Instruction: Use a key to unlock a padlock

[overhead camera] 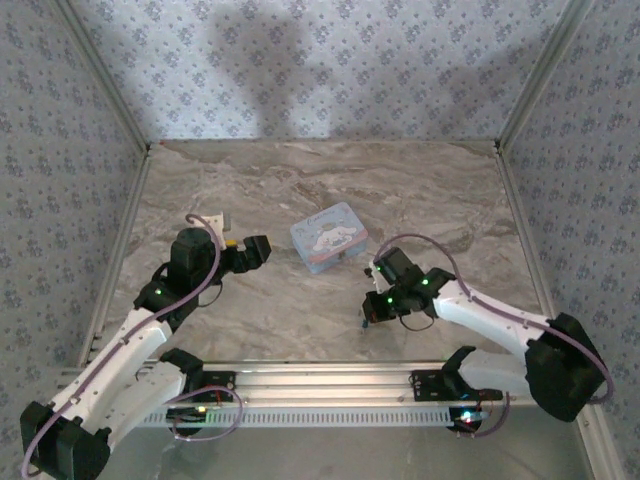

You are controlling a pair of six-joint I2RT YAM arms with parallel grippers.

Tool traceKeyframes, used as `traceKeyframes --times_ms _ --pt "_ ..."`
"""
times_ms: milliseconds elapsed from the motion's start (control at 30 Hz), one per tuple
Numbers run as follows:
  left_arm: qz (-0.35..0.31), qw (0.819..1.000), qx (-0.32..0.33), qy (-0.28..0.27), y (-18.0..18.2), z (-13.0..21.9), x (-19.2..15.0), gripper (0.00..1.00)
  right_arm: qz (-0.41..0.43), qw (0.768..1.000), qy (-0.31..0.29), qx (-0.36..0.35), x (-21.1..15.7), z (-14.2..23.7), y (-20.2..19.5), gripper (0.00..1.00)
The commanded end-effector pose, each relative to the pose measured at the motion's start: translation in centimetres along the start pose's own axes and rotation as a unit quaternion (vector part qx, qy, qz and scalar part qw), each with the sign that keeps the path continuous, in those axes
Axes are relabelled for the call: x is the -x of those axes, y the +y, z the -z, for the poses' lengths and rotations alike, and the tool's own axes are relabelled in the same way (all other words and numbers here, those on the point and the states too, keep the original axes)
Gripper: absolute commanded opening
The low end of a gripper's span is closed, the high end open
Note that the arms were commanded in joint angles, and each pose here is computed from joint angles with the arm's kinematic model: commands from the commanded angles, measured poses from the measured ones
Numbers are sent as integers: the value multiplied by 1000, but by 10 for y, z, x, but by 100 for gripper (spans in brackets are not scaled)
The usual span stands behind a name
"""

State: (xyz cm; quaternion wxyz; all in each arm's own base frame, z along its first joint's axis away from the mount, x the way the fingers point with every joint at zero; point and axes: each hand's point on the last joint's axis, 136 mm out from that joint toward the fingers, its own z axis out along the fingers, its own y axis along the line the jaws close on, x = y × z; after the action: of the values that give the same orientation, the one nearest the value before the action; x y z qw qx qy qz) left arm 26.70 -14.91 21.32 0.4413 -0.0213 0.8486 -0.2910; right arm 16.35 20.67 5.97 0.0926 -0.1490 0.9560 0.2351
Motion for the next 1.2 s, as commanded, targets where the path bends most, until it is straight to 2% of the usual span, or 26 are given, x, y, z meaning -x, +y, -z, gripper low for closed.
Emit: traceKeyframes --times_ms 0,667,933,1167 --pt "-9 1000 7 -2 3 1 0 98 27 999 -2 29 11 -4 16 4" --pt "-1 1000 13 9 6 -5 -3 98 24 998 44 48 17 -47 17 6" --pt "-1 1000 14 10 6 -7 -2 98 23 998 36 40 21 -47 15 12" --pt "0 1000 13 8 4 -7 0 98 27 999 11 20 31 -38 11 26"
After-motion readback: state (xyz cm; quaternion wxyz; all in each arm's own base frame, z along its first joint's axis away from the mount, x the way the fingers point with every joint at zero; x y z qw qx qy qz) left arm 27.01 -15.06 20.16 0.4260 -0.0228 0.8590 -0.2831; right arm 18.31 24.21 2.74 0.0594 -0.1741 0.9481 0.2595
